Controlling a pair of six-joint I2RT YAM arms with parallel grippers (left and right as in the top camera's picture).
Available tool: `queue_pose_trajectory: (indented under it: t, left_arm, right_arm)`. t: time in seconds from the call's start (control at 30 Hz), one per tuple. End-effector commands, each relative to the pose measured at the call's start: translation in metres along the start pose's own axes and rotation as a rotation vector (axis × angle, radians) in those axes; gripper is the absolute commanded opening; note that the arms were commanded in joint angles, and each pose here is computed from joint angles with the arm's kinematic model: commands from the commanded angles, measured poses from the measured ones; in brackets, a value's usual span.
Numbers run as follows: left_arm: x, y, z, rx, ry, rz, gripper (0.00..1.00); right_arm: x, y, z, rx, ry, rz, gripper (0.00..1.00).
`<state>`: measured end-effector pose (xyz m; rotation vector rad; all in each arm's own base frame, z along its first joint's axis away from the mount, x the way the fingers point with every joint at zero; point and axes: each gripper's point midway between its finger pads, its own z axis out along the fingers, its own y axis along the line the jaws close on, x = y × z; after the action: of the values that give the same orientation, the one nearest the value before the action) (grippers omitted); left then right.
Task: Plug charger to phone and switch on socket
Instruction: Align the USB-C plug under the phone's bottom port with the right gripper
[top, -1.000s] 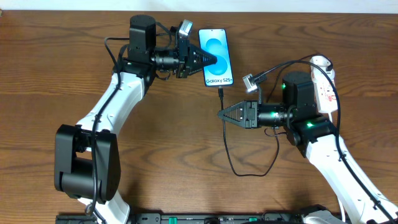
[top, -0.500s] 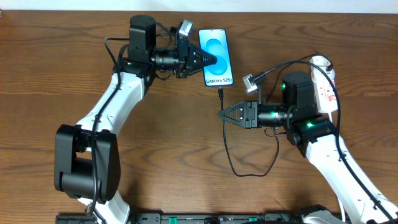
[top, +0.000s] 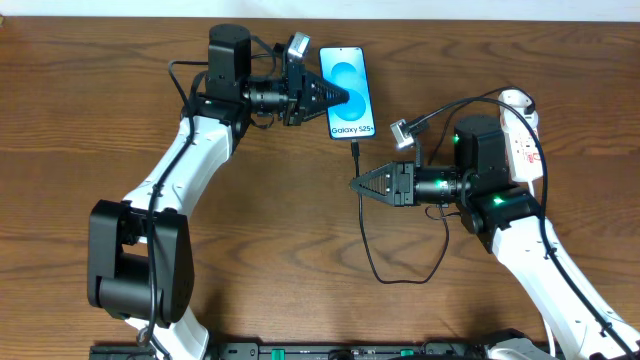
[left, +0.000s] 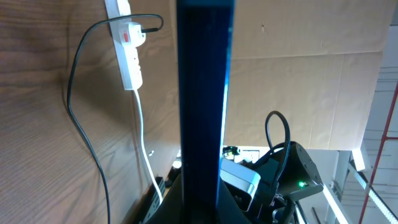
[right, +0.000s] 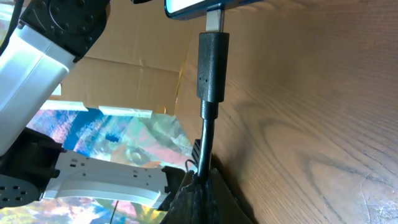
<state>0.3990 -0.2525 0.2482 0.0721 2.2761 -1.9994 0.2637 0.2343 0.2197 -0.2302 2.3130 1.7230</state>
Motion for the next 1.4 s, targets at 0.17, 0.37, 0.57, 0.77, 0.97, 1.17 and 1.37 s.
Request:
queue_pose_trajectory:
  t: [0.17,0.37,0.57,0.77,0.97,1.17,1.37]
  left_arm:
    - [0.010,-0.019,-0.001,0.043,0.054,0.038,0.07]
    - [0.013,-0.020,0.001,0.046,0.064,0.038,0.07]
    - [0.016,-0.021,0.005,0.049,0.077,0.040,0.07]
    - [0.022,-0.024,0.006,0.066,0.107,0.043,0.07]
    - [0.026,-0.027,0.005,0.083,0.135,0.049,0.07]
    - [0.029,-0.029,0.005,0.094,0.149,0.073,0.07]
    - [0.029,-0.029,0.005,0.096,0.152,0.076,0.08]
  right_arm:
    - [0.001,0.002,0.001,-0.005,0.004,0.003,0.01]
    - [-0.001,0.003,0.001,-0.005,-0.004,-0.009,0.01]
    - [-0.005,0.001,0.001,0.008,-0.022,-0.049,0.01]
    - [-0.008,-0.002,0.000,0.030,-0.040,-0.129,0.01]
    - [-0.015,-0.006,-0.006,0.044,-0.064,-0.181,0.01]
    - [-0.021,-0.010,-0.014,0.055,-0.091,-0.185,0.01]
    - [-0.023,-0.007,-0.013,0.041,-0.092,-0.198,0.01]
